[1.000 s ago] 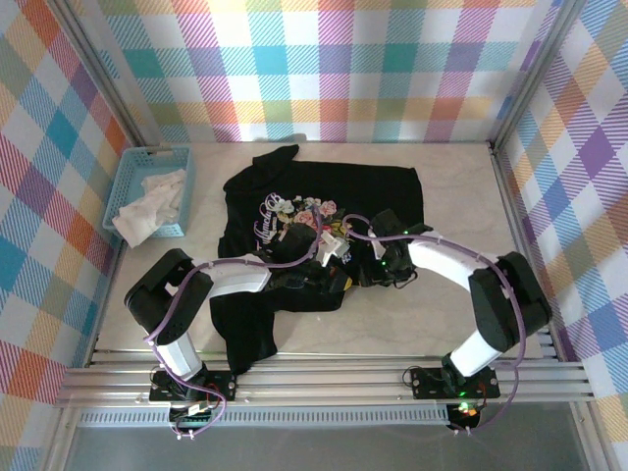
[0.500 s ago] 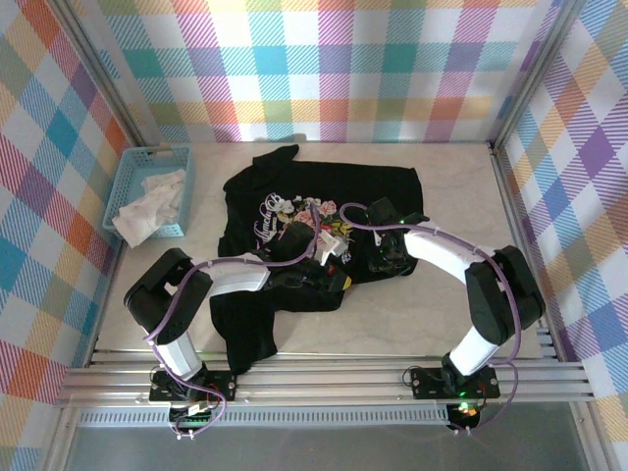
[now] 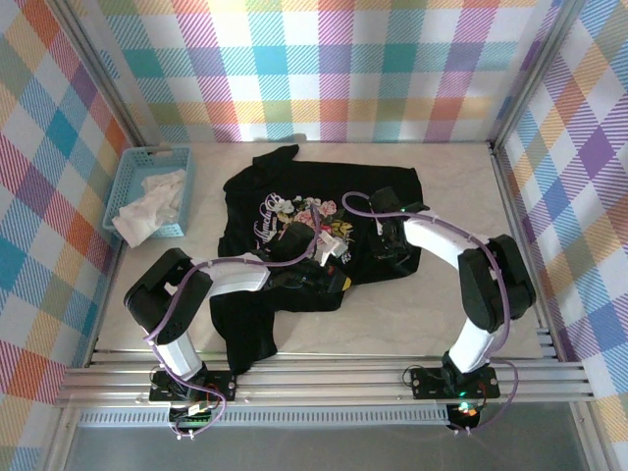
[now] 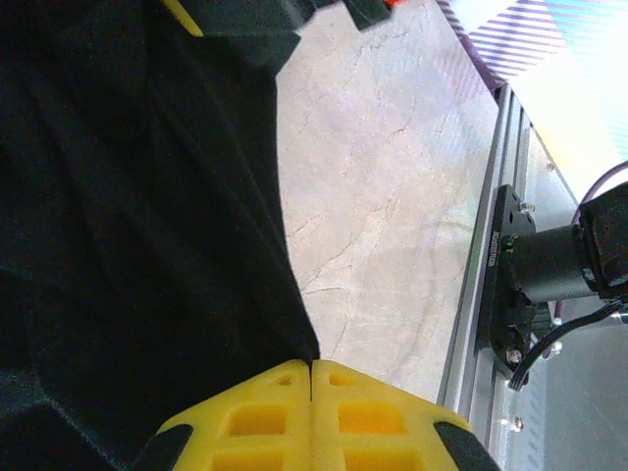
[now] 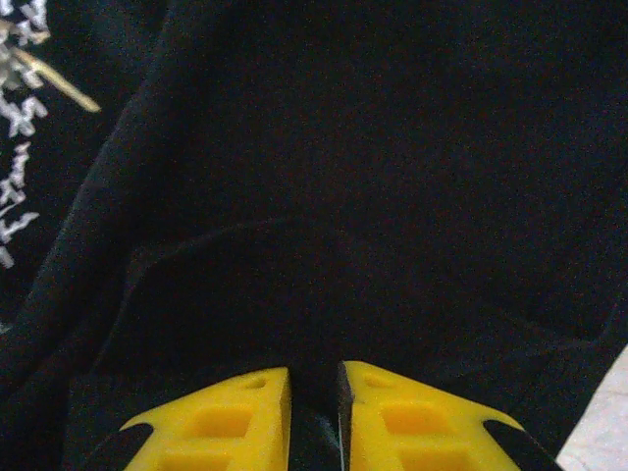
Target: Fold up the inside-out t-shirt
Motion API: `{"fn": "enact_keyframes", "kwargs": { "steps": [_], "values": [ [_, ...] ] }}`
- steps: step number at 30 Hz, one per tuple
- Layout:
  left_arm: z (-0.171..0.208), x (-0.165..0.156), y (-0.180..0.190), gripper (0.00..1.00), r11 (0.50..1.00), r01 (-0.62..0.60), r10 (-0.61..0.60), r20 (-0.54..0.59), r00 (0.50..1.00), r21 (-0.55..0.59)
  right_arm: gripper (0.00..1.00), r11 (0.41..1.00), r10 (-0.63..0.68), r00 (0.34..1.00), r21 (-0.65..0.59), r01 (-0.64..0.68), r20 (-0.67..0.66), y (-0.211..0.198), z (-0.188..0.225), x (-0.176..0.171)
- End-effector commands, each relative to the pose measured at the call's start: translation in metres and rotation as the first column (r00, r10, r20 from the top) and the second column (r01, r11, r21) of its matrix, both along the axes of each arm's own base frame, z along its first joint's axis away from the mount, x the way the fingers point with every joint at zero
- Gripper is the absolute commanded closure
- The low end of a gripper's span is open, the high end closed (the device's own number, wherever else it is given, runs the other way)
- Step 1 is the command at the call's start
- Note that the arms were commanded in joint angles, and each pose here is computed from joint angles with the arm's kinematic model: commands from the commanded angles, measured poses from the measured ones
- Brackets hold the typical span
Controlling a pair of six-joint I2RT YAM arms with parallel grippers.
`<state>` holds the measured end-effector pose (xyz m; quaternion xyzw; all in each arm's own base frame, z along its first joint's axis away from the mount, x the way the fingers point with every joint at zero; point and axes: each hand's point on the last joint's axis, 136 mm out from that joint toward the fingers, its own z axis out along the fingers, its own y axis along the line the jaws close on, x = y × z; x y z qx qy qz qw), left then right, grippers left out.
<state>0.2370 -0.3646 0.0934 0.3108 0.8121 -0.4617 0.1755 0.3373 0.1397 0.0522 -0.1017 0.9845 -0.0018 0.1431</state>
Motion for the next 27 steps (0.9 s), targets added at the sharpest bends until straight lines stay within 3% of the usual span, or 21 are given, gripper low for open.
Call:
{"fn": "enact_keyframes", "kwargs": {
  "steps": [1,5,16,21,27],
  "values": [
    [-0.004,-0.003,0.004,1.0,1.0,0.02,-0.02,-0.006,1.0,0.014,0.82,1.0,-0.006,1.0,0.015,0.006,0.012,-0.006,0.009,0.01],
    [-0.005,-0.002,0.003,1.0,1.0,0.023,-0.023,-0.006,1.0,0.016,0.8,0.996,0.034,0.999,0.087,-0.035,0.01,-0.002,0.016,0.003],
    [-0.007,-0.002,0.003,1.0,0.999,0.028,-0.028,-0.007,1.0,0.018,0.57,0.944,0.124,0.99,0.317,-0.096,-0.071,0.026,0.017,-0.022],
    [-0.007,-0.002,0.003,1.0,0.999,0.029,-0.028,-0.008,1.0,0.017,0.51,0.945,0.153,0.983,0.308,-0.114,-0.106,0.028,0.007,-0.019],
    [-0.006,-0.002,0.003,1.0,0.999,0.028,-0.028,-0.004,1.0,0.019,0.54,0.953,0.155,0.978,0.283,-0.11,-0.14,0.027,-0.004,-0.013]
  ]
}}
